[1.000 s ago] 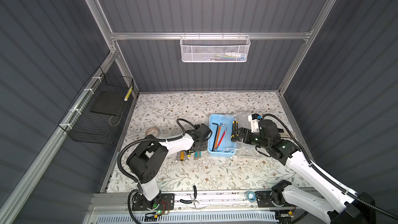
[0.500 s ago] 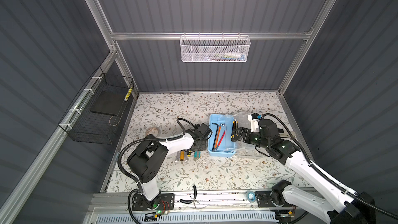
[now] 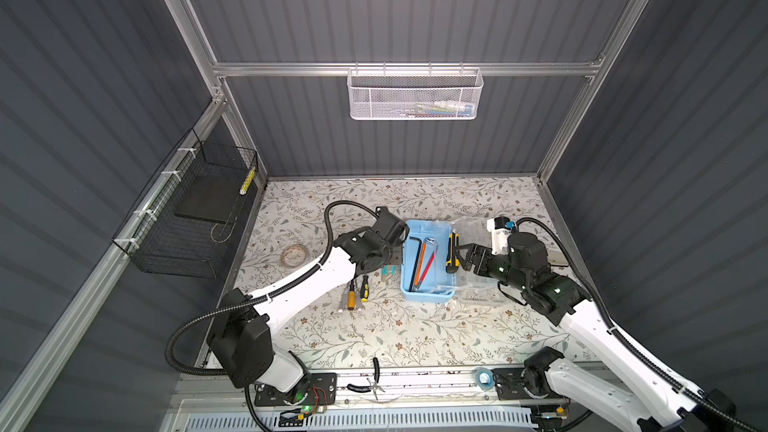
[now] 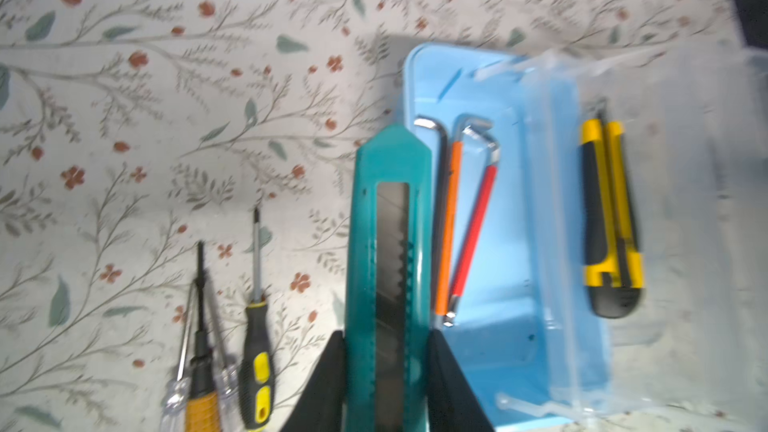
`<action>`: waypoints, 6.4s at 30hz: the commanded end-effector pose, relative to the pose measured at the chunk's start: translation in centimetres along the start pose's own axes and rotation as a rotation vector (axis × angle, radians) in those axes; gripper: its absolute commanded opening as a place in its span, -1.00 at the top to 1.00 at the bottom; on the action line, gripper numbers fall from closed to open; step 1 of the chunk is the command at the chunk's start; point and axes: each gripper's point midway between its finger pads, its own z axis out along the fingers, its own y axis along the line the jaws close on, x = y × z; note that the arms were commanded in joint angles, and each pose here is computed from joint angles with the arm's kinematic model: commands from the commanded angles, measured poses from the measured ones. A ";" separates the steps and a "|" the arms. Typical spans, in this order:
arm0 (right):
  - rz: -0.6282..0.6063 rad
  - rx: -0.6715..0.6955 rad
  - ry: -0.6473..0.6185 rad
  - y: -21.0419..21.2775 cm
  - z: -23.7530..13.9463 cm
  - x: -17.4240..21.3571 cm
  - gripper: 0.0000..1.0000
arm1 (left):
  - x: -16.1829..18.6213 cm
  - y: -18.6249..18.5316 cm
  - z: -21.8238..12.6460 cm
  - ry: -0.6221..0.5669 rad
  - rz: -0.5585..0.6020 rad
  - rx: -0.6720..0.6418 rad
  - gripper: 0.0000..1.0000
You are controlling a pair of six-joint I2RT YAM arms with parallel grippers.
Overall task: Pack the tool kit
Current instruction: 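Lift the teal utility knife and carry it over the blue box, then open the left gripper to drop the teal knife and withdraw, then lower the left gripper onto the black-yellow screwdriver and close it, then lift the black-yellow screwdriver and carry it over the blue box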
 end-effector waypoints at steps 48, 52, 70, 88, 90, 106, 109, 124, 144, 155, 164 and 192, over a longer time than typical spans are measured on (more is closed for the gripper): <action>-0.036 0.046 -0.053 -0.7 -2.4 -1.6 -0.63 | -3.0 -12.2 7.6 -0.050 0.110 0.198 -0.27; -0.045 0.025 -0.034 -0.1 -2.5 -1.5 -0.61 | -3.1 -9.3 5.9 -0.096 0.162 0.109 -0.32; -0.016 -0.047 0.095 1.2 0.1 1.2 -0.56 | 6.2 8.4 3.6 0.095 0.020 -0.252 -0.10; -0.014 -0.015 0.131 0.0 1.0 2.7 -0.53 | 12.3 11.4 5.9 0.247 -0.044 -0.322 0.16; -0.013 -0.014 0.138 -0.1 1.1 2.9 -0.53 | 12.5 11.5 6.0 0.249 -0.048 -0.324 0.16; -0.003 -0.001 0.148 -0.6 1.8 3.3 -0.54 | 14.1 12.3 8.0 0.281 -0.057 -0.352 0.25; -0.005 0.001 0.144 -0.7 1.8 3.3 -0.54 | 14.0 12.3 8.0 0.276 -0.049 -0.359 0.28; -0.017 0.013 0.114 -0.7 1.2 2.6 -0.56 | 10.3 11.1 6.3 0.205 -0.025 -0.343 0.94; 0.022 0.172 -0.203 -3.5 -6.8 -3.5 -0.58 | -2.4 -15.0 1.0 -0.139 -0.064 0.400 1.00; 0.026 0.188 -0.216 -4.4 -7.8 -2.8 -0.59 | -1.4 -20.9 2.9 -0.090 -0.057 0.516 1.00; 0.031 0.180 -0.195 -4.6 -7.4 -2.2 -0.59 | 1.1 -22.6 5.8 -0.013 -0.091 0.546 1.00; 0.007 0.163 -0.191 -4.0 -7.4 -2.6 -0.59 | 1.5 -23.8 6.3 -0.017 -0.011 0.550 0.24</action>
